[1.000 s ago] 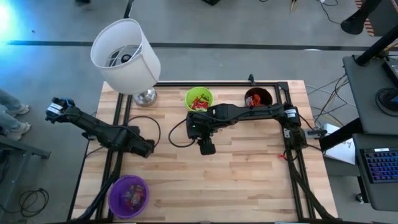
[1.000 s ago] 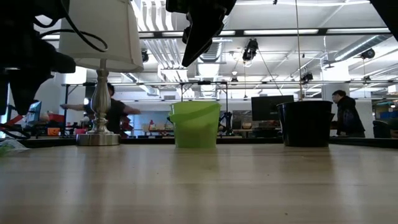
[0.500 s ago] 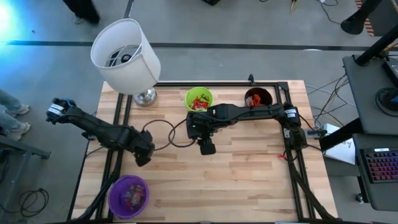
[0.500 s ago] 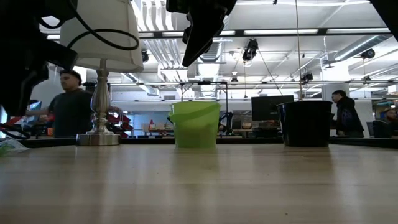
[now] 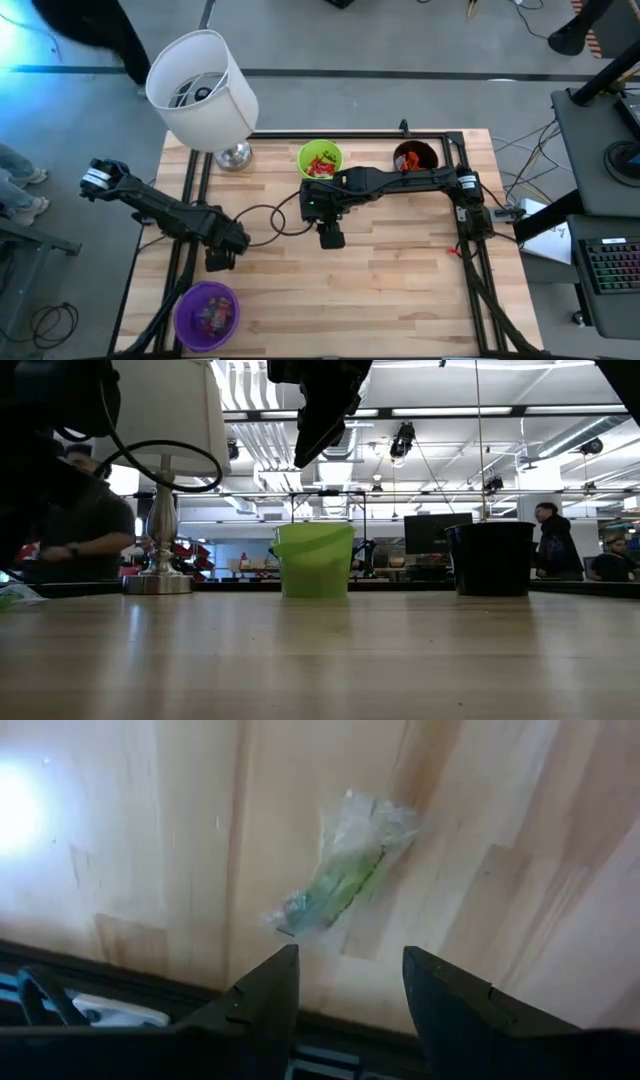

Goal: Sort candy
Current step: Put the green gummy candy into the violet bucket

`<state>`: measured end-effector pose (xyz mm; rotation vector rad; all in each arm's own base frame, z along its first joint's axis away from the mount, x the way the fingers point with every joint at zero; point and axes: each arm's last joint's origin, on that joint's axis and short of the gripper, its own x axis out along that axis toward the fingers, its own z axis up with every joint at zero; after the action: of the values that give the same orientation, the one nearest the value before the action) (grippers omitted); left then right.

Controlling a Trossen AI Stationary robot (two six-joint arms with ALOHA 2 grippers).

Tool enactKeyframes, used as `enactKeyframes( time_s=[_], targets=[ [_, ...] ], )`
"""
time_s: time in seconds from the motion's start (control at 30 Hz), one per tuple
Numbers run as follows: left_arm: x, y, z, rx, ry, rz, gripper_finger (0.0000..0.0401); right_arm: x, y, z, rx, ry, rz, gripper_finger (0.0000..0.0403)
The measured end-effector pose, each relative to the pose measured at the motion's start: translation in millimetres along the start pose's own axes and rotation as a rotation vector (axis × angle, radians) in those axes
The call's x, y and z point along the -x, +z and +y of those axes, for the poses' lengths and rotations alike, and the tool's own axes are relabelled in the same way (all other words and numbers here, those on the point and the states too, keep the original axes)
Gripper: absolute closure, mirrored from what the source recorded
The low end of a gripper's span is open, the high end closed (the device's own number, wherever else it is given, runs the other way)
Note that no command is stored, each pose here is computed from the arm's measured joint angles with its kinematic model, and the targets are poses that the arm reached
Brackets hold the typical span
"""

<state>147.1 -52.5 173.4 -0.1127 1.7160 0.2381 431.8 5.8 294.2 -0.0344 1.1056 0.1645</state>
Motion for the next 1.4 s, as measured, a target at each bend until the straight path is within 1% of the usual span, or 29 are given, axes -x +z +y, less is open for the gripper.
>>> enactKeyframes(
  time_s=[0.1, 0.33, 0.4, 0.47, 0.53, 0.57, 0.7, 0.8, 0.9, 1.0, 1.1, 1.2, 1.4],
  targets=[
    [0, 0, 0, -0.038, -0.003, 0.001, 0.0239, 0, 0, 0, 0.0, 0.0, -0.001, 0.0241],
    [1, 1, -1, -0.066, -0.004, -0.011, 0.0239, 0, 0, 0, 0.0, 0.0, -0.003, 0.0241],
    [2, 2, 0, -0.082, 0.032, -0.033, 0.0239, 0, 0, 0, 0.001, -0.001, -0.004, 0.0241],
    [2, 3, 2, -0.083, 0.098, -0.07, 0.0239, 0, 0, 0, 0.0, -0.001, -0.004, 0.0241],
    [2, 4, 4, -0.082, 0.129, -0.088, 0.0239, 0, 0, 0, 0.001, 0.0, -0.004, 0.0241],
    [2, 5, 5, -0.084, 0.127, -0.085, 0.0239, 0, 0, 0, 0.001, 0.0, -0.003, 0.0241],
    [1, 5, 6, -0.112, 0.06, -0.043, 0.0239, 0, 0, 0, 0.011, 0.0, -0.004, 0.0241],
    [1, 6, 7, -0.136, 0.061, -0.044, 0.0239, 0, 0, 0, 0.025, 0.0, -0.003, 0.0241],
    [1, 7, 9, -0.135, 0.056, -0.042, 0.0239, 0, 0, 0, 0.027, 0.0, -0.003, 0.0241],
    [1, 8, 10, -0.142, 0.035, -0.036, 0.0239, 0, 0, 0, 0.028, 0.0, -0.003, 0.0241],
    [1, 10, 10, -0.139, 0.021, -0.056, 0.0239, 0, 0, 0, 0.029, 0.0, -0.003, 0.0241],
    [1, 13, 9, -0.143, -0.015, -0.076, 0.0239, 0, 0, 0, 0.03, 0.0, -0.003, 0.0241],
    [-2, 17, 7, -0.124, -0.009, -0.061, 0.0239, 0, 0, 0, 0.03, 0.0, -0.001, 0.0241]
  ],
)
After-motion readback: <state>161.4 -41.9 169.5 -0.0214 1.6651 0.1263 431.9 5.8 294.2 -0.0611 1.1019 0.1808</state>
